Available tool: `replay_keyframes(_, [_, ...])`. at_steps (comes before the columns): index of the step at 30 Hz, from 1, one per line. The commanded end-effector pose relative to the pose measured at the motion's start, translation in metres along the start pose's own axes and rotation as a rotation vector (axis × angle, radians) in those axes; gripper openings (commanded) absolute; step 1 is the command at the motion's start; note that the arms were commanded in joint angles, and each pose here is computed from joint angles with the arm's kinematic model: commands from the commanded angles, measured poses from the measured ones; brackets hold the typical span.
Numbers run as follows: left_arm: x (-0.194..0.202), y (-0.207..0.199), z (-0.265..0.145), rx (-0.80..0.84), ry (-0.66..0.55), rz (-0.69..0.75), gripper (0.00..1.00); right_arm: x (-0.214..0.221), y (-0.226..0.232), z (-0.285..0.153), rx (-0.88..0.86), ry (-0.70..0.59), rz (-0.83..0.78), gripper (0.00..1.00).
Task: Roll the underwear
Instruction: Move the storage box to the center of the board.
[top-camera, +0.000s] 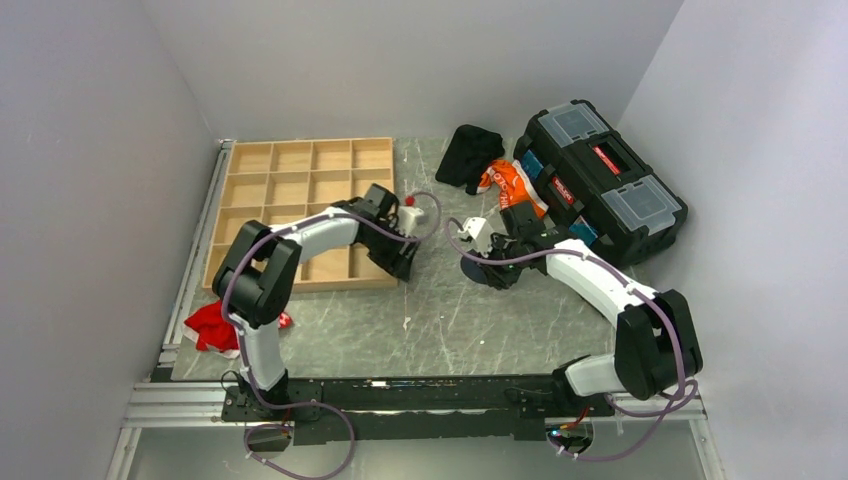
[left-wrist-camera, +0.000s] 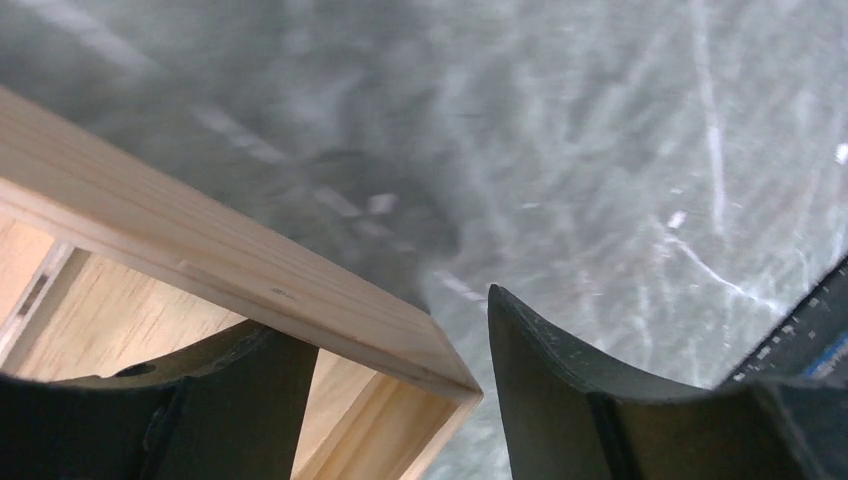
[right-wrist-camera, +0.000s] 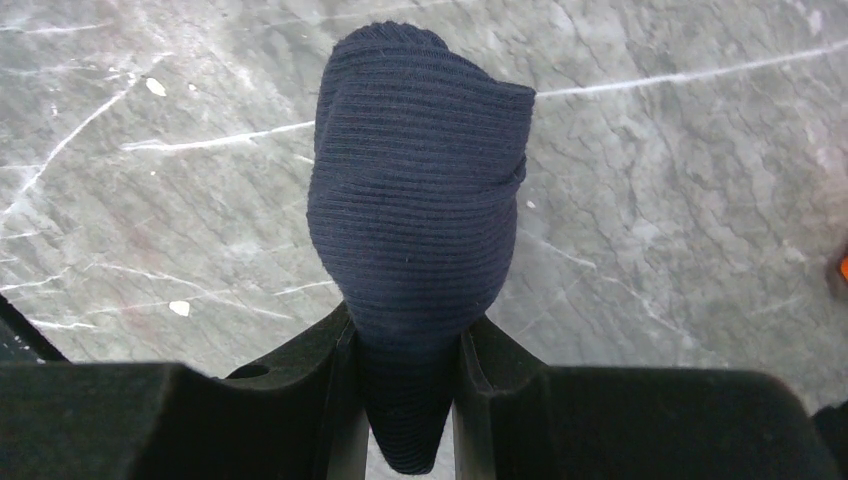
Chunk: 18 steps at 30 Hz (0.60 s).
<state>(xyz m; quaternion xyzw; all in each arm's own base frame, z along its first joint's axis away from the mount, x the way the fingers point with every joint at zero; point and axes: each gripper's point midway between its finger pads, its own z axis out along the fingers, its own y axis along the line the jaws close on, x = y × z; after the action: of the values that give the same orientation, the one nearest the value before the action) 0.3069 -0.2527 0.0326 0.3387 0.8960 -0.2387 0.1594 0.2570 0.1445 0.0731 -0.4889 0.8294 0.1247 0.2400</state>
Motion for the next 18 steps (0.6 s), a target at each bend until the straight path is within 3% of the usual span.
replay_keyframes(1, [0.052, -0.075, 0.021, 0.187, 0.19, 0.036, 0.66, -0.019, -0.018, -0.012, 0.033, -0.076, 0.03, 0.0])
replay_keyframes(8, [0.061, -0.103, 0.022, 0.226, 0.195, 0.081, 0.68, -0.016, -0.047, -0.024, 0.094, -0.097, 0.121, 0.0])
replay_keyframes(13, [0.044, -0.104, 0.007, 0.204, 0.117, 0.128, 0.73, -0.028, -0.076, -0.031, 0.137, -0.122, 0.174, 0.0])
replay_keyframes(18, [0.012, -0.096, -0.024, 0.145, -0.017, 0.208, 0.82, -0.071, -0.112, -0.035, 0.161, -0.157, 0.174, 0.0])
